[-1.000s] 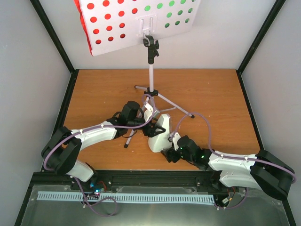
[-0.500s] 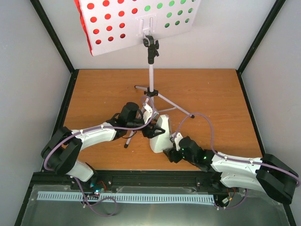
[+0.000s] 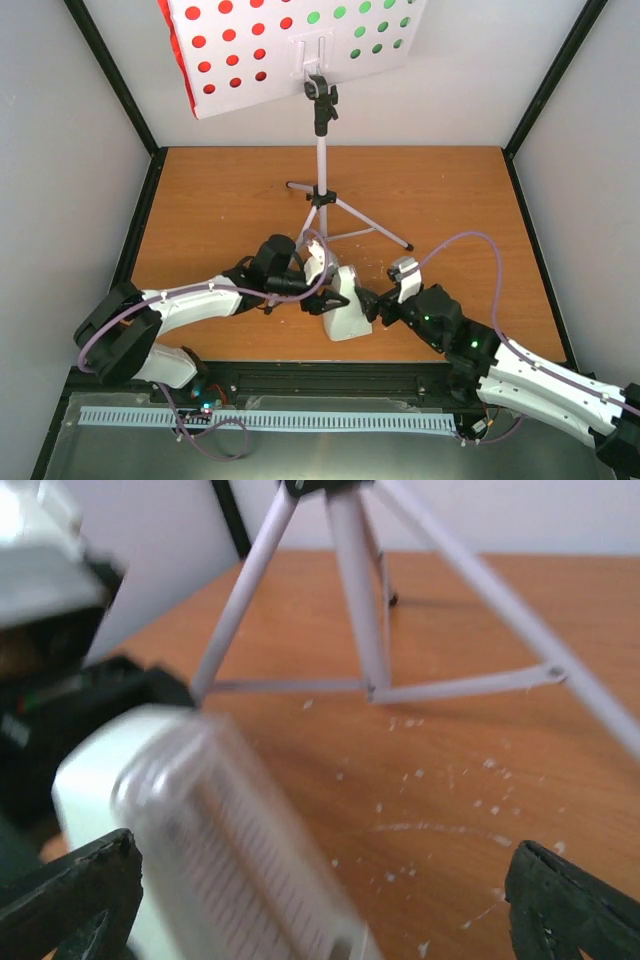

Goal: Pack up the instrument practice props

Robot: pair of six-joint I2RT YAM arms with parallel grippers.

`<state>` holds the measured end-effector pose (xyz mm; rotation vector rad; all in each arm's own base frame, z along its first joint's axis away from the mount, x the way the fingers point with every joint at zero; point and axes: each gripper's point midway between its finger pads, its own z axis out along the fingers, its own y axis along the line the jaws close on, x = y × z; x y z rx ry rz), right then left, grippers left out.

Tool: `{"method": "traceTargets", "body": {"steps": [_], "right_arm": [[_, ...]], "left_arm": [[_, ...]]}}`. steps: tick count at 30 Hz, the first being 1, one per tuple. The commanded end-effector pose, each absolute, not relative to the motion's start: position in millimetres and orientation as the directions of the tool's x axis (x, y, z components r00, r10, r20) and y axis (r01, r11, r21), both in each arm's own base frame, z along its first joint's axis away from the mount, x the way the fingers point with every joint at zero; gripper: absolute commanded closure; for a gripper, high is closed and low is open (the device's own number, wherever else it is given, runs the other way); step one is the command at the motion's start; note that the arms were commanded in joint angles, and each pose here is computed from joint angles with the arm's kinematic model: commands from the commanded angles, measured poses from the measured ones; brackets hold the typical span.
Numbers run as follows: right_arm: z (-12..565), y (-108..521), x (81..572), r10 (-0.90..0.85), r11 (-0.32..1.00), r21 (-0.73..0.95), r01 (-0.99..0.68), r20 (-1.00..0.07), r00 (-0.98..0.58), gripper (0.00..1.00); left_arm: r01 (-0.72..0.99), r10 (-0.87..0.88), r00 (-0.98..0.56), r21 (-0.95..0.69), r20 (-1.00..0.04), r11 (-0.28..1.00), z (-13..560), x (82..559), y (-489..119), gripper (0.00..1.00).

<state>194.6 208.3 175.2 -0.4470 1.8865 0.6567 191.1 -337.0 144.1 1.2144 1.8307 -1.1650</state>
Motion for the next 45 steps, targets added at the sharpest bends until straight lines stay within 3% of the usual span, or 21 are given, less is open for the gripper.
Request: {"method": "traceTargets", "body": {"steps": [1, 10, 15, 19, 23, 30, 33, 37, 40, 45], "right_arm": [[202, 181, 203, 0.07, 0.846, 0.231, -0.481, -0.941, -0.33, 0.03], [205, 167, 207, 0.092, 0.875, 0.221, -0.43, -0.949, -0.302, 0.02], [203, 169, 207, 0.095, 0.872, 0.228, -0.433, -0.947, -0.308, 0.02], [206, 170, 207, 0.095, 0.871, 0.228, -0.436, -0.948, -0.305, 0.01], [207, 169, 207, 0.095, 0.871, 0.229, -0.435, -0.946, -0.309, 0.0], [220, 165, 208, 0.12, 0.878, 0.238, -0.416, -0.949, -0.29, 0.0], [217, 144, 219, 0.152, 0.932, 0.24, -0.273, -0.94, -0.306, 0.0], [193, 109, 235, 0.157, 0.979, 0.194, -0.054, -0.9, -0.406, 0.0], [171, 107, 242, 0.214, 0.962, 0.271, -0.042, -0.837, -0.503, 0.0], [150, 102, 246, 0.302, 0.927, 0.374, -0.027, -0.786, -0.54, 0.0]], "left_arm": [[0.961, 0.39, -0.274, -0.241, -0.879, 0.133, 145, 165, -345, 0.51], [0.985, 0.468, -0.175, -0.158, -0.866, 0.075, 127, 117, -357, 0.49], [0.984, 0.499, -0.179, -0.142, -0.848, 0.112, 118, 120, -360, 0.4], [0.981, 0.479, -0.184, -0.131, -0.858, 0.142, 126, 127, -361, 0.17], [0.979, 0.417, -0.186, -0.134, -0.89, 0.152, 152, 128, -361, 0.01], [0.974, 0.206, -0.185, -0.151, -0.961, 0.171, 239, 130, -344, 0.0], [0.936, 0.11, -0.273, -0.238, -0.956, 0.258, 263, 163, -317, 0.01], [0.806, 0.034, -0.438, -0.377, -0.898, 0.456, 253, 225, -276, 0.01], [0.703, -0.01, -0.55, -0.469, -0.835, 0.534, 232, 259, -252, 0.01], [0.695, -0.057, -0.589, -0.542, -0.806, 0.474, 230, 286, -244, 0.01]]}}
